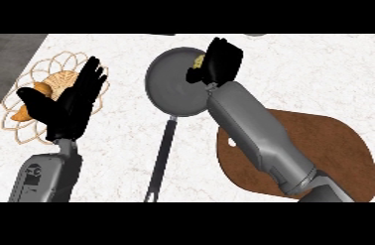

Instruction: Pick the squash from the cutting board and place it in the pan

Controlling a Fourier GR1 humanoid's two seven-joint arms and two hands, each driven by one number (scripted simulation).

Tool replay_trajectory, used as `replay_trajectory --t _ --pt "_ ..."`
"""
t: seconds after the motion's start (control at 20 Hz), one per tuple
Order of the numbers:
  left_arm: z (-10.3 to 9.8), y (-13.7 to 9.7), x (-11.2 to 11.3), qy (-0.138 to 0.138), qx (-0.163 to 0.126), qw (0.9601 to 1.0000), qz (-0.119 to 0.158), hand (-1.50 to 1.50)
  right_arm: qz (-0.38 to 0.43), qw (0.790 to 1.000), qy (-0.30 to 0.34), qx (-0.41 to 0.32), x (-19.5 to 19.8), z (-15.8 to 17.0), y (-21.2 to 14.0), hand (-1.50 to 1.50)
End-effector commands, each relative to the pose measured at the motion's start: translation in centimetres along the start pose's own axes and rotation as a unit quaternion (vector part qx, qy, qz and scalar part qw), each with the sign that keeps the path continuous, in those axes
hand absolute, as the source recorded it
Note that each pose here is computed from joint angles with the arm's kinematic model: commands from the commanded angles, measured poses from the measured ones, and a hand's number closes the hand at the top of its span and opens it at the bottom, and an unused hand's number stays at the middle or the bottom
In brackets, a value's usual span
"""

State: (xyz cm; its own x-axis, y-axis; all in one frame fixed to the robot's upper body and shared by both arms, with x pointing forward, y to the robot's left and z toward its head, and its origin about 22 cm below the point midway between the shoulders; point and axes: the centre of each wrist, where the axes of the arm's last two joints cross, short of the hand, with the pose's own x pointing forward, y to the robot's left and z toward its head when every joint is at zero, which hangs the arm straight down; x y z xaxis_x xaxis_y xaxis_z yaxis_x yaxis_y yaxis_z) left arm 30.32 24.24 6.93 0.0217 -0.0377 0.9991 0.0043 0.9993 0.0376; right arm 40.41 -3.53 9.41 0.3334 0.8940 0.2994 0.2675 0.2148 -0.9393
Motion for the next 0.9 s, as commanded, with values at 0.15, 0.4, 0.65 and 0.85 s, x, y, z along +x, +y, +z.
replay_trajectory --t 0.15,0.4,0.65,0.85 --pt "-0.1 0.2 0.2 0.004 -0.002 1.0000 0.002 0.00 -0.076 0.990 0.106 0.054 -3.4 0.2 3.7 -1.50" --pt "-0.2 2.2 -0.6 0.000 0.013 0.9999 -0.001 0.00 -0.139 0.988 0.067 0.025 -3.1 0.5 3.7 -1.50" --pt "0.6 1.3 -1.0 0.002 0.033 0.9995 -0.002 0.00 -0.256 0.964 0.063 -0.036 -3.1 0.9 3.1 -1.50" --pt "1.5 2.8 -1.5 0.019 0.034 0.9992 0.008 0.00 -0.357 0.930 0.078 -0.048 -3.5 2.1 2.0 -1.50"
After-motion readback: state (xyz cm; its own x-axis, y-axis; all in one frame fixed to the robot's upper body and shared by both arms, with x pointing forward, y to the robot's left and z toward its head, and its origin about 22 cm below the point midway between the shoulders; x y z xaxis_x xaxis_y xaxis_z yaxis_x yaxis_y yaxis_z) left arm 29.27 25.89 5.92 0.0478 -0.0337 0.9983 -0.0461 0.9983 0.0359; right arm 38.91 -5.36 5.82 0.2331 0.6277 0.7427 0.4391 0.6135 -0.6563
